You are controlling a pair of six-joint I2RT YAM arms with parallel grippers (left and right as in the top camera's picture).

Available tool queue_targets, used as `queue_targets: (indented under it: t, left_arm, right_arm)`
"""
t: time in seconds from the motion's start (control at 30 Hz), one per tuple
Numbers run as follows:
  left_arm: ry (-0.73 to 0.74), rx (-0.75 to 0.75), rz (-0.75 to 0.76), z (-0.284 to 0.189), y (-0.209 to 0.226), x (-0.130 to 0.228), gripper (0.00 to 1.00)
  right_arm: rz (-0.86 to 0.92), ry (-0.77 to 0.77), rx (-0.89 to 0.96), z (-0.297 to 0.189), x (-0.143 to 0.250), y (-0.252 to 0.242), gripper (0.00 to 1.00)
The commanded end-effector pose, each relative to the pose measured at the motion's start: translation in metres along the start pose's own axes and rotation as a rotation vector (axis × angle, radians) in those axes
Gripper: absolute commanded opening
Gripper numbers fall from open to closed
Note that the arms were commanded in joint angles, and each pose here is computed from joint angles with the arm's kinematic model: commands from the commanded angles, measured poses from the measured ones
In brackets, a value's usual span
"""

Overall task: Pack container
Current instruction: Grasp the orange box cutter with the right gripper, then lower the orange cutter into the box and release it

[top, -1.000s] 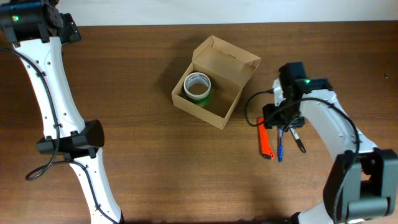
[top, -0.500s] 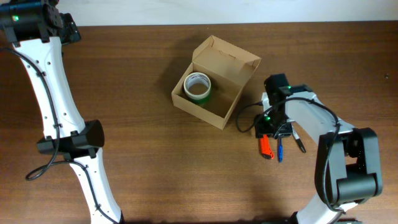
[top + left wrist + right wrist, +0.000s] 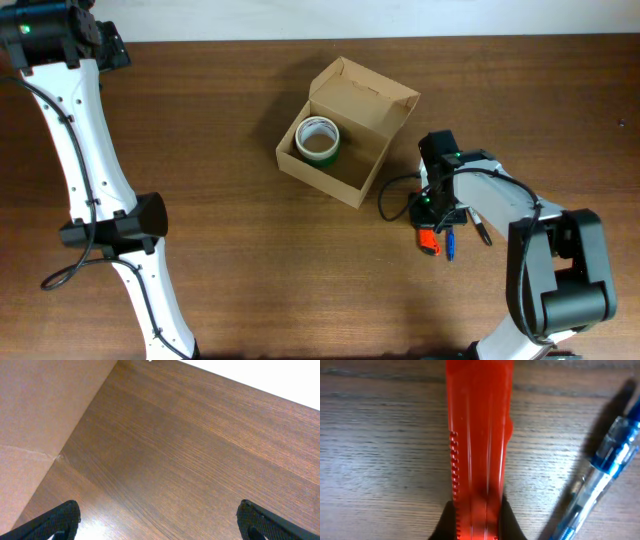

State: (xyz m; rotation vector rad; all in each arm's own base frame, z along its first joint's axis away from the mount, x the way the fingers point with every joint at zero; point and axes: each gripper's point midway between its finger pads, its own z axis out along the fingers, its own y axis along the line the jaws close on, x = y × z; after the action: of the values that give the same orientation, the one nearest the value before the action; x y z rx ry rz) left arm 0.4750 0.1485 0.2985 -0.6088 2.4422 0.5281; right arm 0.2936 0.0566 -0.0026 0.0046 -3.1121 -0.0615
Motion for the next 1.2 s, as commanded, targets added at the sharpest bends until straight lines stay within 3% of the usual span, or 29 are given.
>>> queue_targets:
  t: [0.0, 0.17, 0.33, 0.47, 0.57, 0.7, 0.87, 1.03, 1.17]
  left_arm:
    - [-0.031, -0.002, -0.011, -0.013, 0.010, -0.005, 1.00]
    - [-0.031, -0.002, -0.011, -0.013, 0.010, -0.005, 1.00]
    - [-0.031, -0.002, -0.011, -0.013, 0.010, -0.005, 1.00]
    - [-0.031, -0.002, -0.011, -0.013, 0.010, -0.005, 1.00]
    - [-0.031, -0.002, -0.011, -0.013, 0.010, -0.005, 1.00]
    - [-0.031, -0.002, -0.011, -0.013, 0.010, -0.005, 1.00]
    - [-0.031, -0.002, -0.011, -0.013, 0.010, -0.005, 1.00]
    - [-0.031, -0.002, -0.011, -0.013, 0.010, -0.005, 1.00]
    - [-0.031, -0.002, -0.011, -0.013, 0.010, -0.005, 1.00]
  right_arm:
    - [0.003, -0.018, -0.012, 0.000, -0.010, 0.005, 0.04]
    - [-0.071, -0.217, -0.038, -0.090, -0.067, 0.018, 0.04]
    - [-0.163, -0.563, -0.060, -0.253, -0.125, 0.035, 0.04]
    - [-0.265, -0.869, -0.076, -0.362, -0.145, 0.053, 0.04]
    - [-0.423, -1.003, -0.103, -0.398, -0.148, 0.084, 0.04]
    - [-0.606, -0.972, -0.082, -0.375, -0.155, 0.122, 0.04]
    - [-0.794, -0.710, -0.069, -0.277, -0.160, 0.163, 0.04]
    - [-0.833, -0.389, -0.080, -0.184, -0.139, 0.171, 0.03]
    - [-0.857, -0.208, -0.081, -0.141, -0.116, 0.175, 0.03]
